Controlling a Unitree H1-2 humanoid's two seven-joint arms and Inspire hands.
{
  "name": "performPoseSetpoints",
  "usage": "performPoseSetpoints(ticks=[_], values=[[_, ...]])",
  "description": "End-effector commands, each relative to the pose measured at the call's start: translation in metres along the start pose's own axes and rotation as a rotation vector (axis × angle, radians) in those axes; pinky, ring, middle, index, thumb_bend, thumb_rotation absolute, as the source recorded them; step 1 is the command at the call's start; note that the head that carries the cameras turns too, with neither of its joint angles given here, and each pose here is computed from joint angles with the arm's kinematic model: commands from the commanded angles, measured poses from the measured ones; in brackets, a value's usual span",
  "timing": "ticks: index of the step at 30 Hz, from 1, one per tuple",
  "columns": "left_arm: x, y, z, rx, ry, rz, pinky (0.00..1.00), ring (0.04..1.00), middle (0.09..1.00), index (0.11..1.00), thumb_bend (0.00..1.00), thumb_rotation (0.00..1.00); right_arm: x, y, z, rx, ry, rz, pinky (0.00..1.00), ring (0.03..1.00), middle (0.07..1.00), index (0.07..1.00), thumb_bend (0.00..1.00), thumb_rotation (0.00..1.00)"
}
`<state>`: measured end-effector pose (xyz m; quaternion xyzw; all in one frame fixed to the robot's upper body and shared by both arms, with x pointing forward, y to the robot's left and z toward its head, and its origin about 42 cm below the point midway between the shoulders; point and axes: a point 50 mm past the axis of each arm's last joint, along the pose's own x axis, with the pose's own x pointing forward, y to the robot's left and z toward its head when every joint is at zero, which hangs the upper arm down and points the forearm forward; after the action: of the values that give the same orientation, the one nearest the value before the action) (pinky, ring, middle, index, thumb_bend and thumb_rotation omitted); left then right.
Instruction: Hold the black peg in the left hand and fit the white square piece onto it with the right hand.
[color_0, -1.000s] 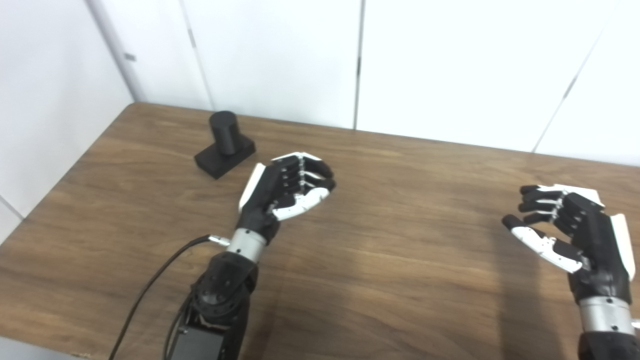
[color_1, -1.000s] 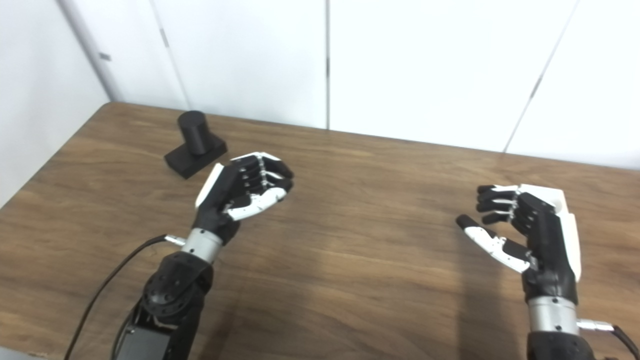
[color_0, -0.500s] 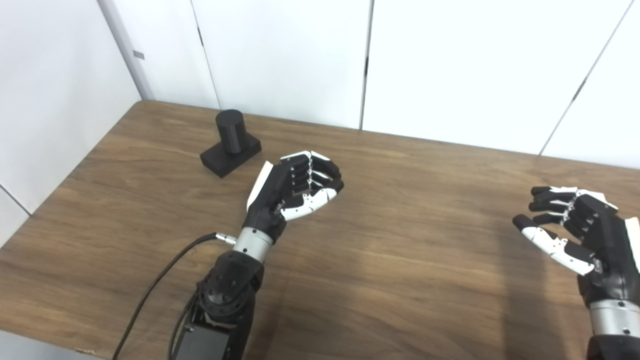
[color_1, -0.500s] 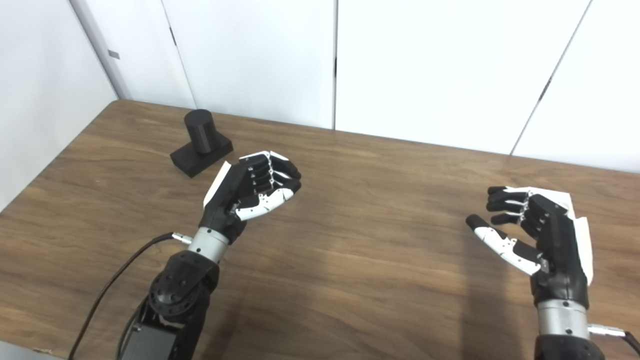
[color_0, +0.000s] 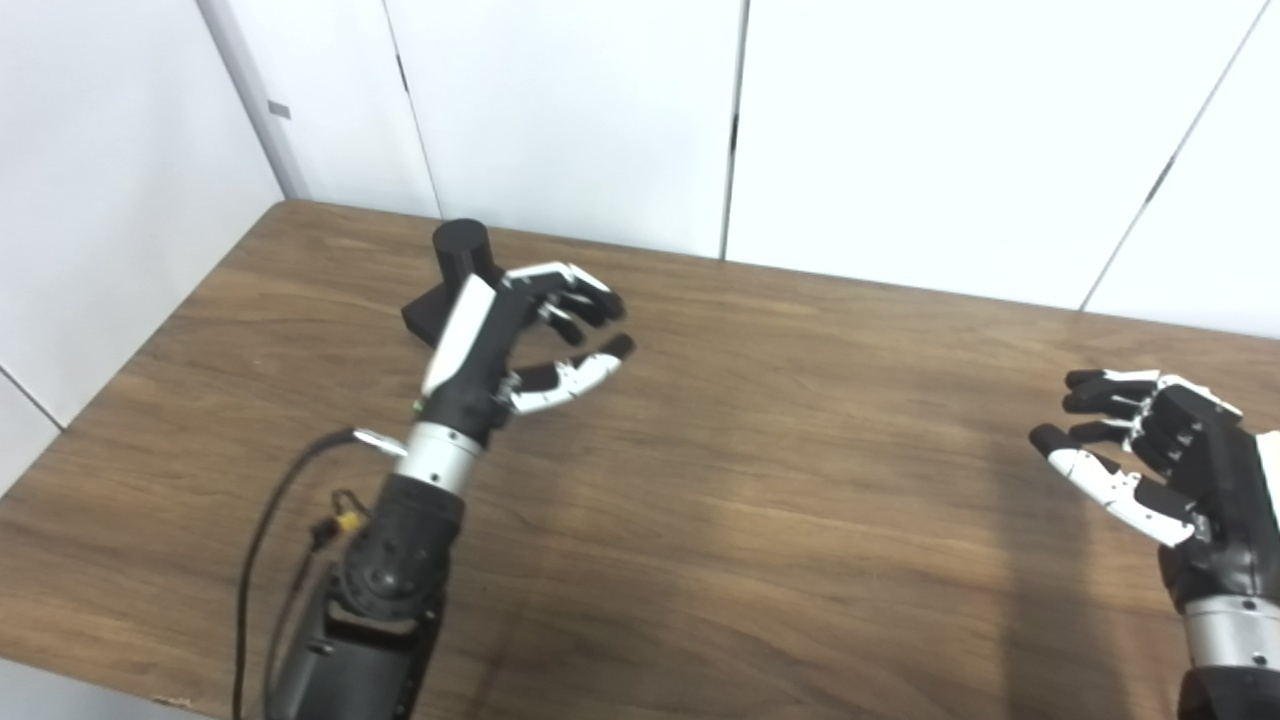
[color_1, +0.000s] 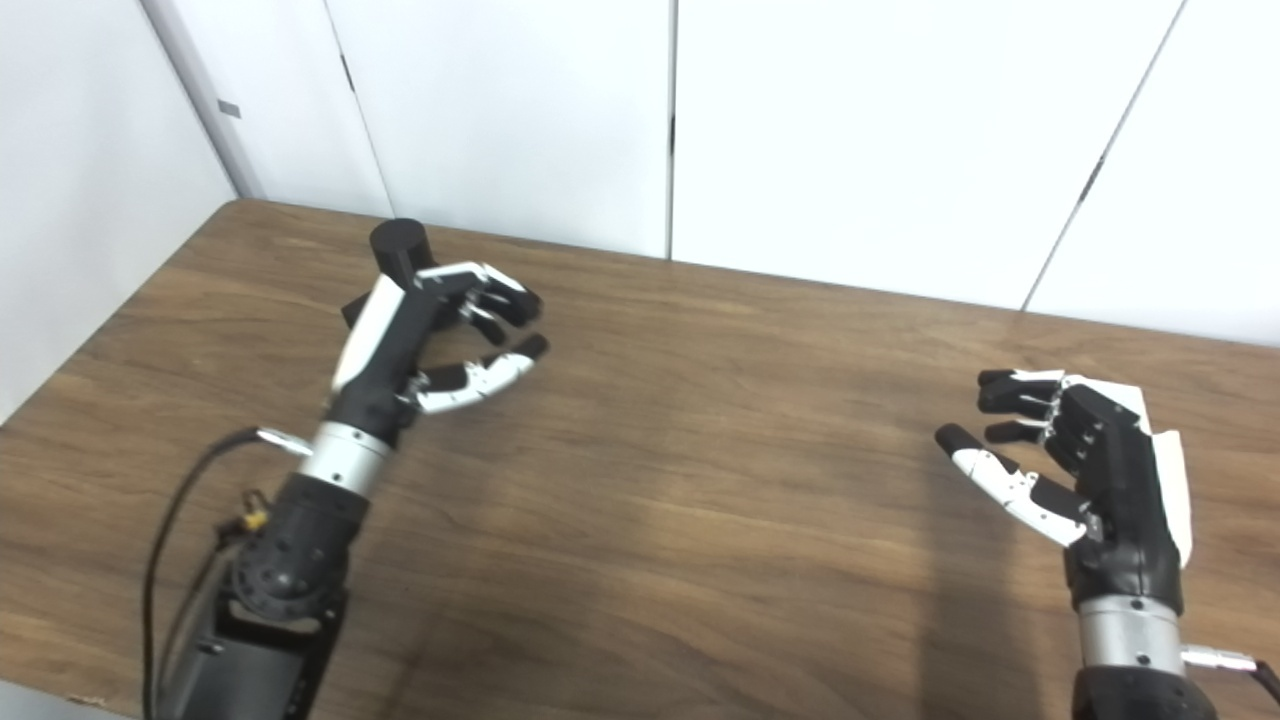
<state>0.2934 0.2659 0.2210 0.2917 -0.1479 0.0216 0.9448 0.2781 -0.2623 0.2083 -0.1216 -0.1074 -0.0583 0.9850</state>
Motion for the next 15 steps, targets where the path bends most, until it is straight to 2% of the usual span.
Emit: performPoseSetpoints(ticks=[1, 5, 6, 8, 15], values=[[0.013, 0.019, 0.016, 0.082, -0.056, 0.033, 0.53, 0.650, 0.686, 0.499, 0.51, 0.07, 0.009, -0.004, 0.017, 0.009, -0.074, 0.000, 0.52, 0.610, 0.647, 0.491, 0.50, 0.11], [0.021, 0.033, 0.016, 0.186, -0.029, 0.023, 0.56, 0.688, 0.721, 0.499, 0.51, 0.07, 0.010, -0.004, 0.019, -0.005, -0.084, 0.006, 0.53, 0.614, 0.647, 0.490, 0.50, 0.11], [0.023, 0.036, 0.015, 0.204, -0.027, 0.025, 0.56, 0.696, 0.727, 0.591, 0.62, 0.12, 0.011, -0.004, 0.019, -0.008, -0.086, 0.007, 0.54, 0.621, 0.648, 0.490, 0.50, 0.11], [0.026, 0.039, 0.014, 0.239, -0.016, 0.036, 0.57, 0.714, 0.737, 0.670, 0.70, 0.17, 0.011, -0.005, 0.020, -0.011, -0.090, 0.009, 0.54, 0.625, 0.648, 0.490, 0.50, 0.11], [0.035, 0.049, 0.003, 0.336, 0.013, 0.101, 0.65, 0.763, 0.795, 0.726, 0.72, 0.19, 0.010, -0.005, 0.022, -0.006, -0.083, 0.013, 0.52, 0.606, 0.654, 0.491, 0.50, 0.11]])
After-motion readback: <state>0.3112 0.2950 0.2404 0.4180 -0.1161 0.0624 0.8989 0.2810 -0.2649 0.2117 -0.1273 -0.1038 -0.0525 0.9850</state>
